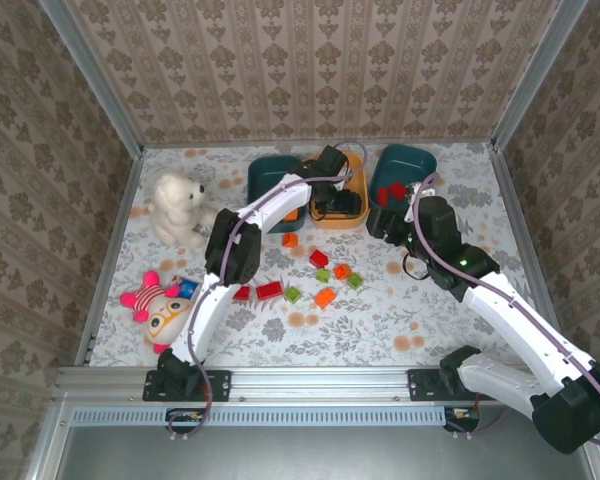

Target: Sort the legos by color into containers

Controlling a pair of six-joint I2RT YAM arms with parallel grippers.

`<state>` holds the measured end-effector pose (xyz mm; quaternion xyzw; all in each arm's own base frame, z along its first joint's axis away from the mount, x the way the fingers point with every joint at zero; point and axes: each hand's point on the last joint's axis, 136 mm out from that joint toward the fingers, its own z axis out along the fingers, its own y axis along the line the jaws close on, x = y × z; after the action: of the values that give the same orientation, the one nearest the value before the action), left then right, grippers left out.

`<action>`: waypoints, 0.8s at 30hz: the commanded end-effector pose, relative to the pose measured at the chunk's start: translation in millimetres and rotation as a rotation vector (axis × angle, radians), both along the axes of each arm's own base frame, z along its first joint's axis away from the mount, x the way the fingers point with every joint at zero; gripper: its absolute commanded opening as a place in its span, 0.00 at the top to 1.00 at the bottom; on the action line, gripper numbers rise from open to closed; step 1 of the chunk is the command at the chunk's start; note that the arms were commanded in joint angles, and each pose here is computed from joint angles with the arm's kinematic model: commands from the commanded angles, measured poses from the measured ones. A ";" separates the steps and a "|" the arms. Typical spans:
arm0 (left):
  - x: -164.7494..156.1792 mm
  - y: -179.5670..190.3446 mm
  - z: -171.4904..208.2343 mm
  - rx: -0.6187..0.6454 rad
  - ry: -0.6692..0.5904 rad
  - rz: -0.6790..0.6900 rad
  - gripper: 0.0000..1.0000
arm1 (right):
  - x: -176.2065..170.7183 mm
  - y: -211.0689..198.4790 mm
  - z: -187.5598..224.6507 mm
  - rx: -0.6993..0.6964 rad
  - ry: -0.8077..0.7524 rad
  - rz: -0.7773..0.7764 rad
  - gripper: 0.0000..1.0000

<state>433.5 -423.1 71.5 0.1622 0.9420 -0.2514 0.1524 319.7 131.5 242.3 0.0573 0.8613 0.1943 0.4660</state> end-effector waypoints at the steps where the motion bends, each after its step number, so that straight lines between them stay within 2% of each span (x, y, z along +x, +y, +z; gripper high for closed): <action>1: 8.7 26.6 97.5 -0.095 -0.110 0.102 0.36 | -9.9 21.1 8.4 -0.103 -0.024 0.136 0.24; 5: -8.8 88.0 133.9 -0.148 -0.147 0.276 0.31 | -29.1 73.6 -0.8 -0.179 -0.061 0.379 0.24; 9: -60.9 154.0 129.1 -0.155 -0.107 0.411 0.27 | -42.1 122.9 -26.0 -0.238 -0.019 0.564 0.24; 12: -111.4 189.9 104.9 -0.136 -0.018 0.465 0.26 | -35.6 136.2 -46.2 -0.256 0.036 0.558 0.24; 14: -143.1 209.3 93.8 -0.136 0.017 0.497 0.25 | -28.0 134.7 -68.2 -0.305 0.136 0.522 0.24; 16: -170.7 227.0 83.5 -0.151 0.035 0.533 0.23 | -25.6 141.2 -98.3 -0.369 0.249 0.557 0.24; 19: -197.8 244.4 80.2 -0.215 0.023 0.575 0.19 | -21.2 144.6 -126.2 -0.457 0.369 0.585 0.24; 24: -223.4 261.4 88.1 -0.370 -0.034 0.625 0.12 | -10.4 143.5 -155.4 -0.578 0.491 0.594 0.20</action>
<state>211.9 -164.4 149.0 -0.1255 0.9075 -0.3179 0.2441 314.3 291.1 99.8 -0.2612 0.9350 0.1017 0.2173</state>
